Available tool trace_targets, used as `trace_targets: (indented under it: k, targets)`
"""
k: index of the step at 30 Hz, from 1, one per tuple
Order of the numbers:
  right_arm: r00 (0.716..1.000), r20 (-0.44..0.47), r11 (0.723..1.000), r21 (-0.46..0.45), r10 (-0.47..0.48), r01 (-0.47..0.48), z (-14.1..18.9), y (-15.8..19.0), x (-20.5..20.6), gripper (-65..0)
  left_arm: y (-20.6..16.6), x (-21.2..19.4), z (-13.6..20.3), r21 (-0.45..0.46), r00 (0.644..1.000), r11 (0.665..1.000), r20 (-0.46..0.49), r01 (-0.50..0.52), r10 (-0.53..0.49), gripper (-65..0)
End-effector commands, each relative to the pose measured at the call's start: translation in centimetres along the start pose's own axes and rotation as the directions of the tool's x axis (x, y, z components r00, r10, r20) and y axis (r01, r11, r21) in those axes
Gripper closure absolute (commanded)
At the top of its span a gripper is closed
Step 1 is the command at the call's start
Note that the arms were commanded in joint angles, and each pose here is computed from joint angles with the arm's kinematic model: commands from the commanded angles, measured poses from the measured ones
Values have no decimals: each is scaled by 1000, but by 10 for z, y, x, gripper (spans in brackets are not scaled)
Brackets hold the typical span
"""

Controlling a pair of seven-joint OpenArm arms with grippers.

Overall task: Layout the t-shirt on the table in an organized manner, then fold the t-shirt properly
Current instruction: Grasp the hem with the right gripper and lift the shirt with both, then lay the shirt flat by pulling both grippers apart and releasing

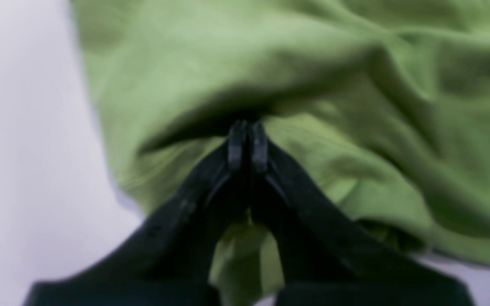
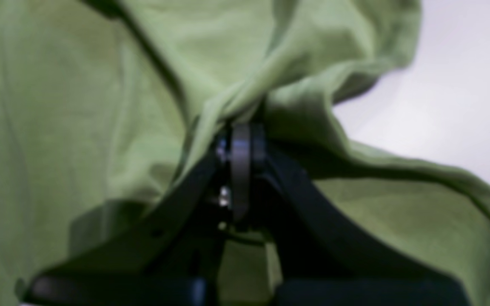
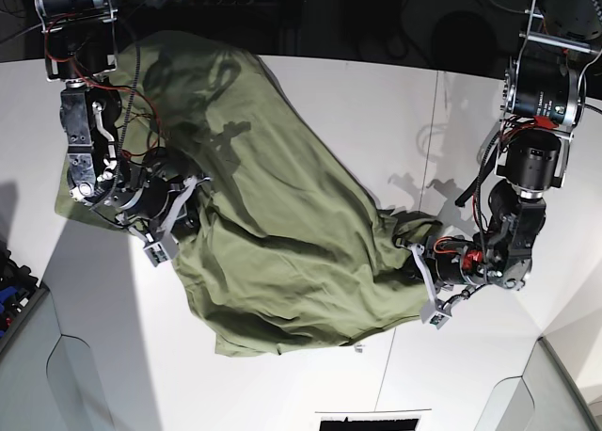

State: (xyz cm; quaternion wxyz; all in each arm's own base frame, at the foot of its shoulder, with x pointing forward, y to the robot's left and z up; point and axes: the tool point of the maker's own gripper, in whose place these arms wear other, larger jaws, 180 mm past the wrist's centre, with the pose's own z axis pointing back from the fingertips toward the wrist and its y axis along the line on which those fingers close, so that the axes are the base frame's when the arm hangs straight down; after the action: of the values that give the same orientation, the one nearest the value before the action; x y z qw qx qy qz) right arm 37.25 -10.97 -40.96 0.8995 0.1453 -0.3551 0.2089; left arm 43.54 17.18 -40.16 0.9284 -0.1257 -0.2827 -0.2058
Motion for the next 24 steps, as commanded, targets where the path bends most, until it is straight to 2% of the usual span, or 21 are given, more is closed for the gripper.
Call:
trace_targets:
  k: [1,4,8,11,17,24]
  targets:
    - [997,71,1000,-29,7,-4,8,-11,26,0,6,40,20,-13,996,1000,91,20,-19,-79]
    - [988,153,998,-51,-11,19,15,-17,50,0,-10,69,50,-124,984,990,173,63,-41,-159]
    - [970,241,998,-55,-24,39,18,-19,82,0,-20,83,83,-149,967,978,230,145,-108,-162]
    - [962,273,998,-63,0,18,14,-14,105,0,-49,75,91,-225,960,957,248,185,-127,-162]
    - [946,325,998,-67,20,2,-11,-7,148,0,-152,19,70,-409,957,876,234,255,-170,-161]
    - [975,224,999,-46,0,10,-52,-5,153,0,-265,-57,48,-618,970,748,140,242,-197,-161]
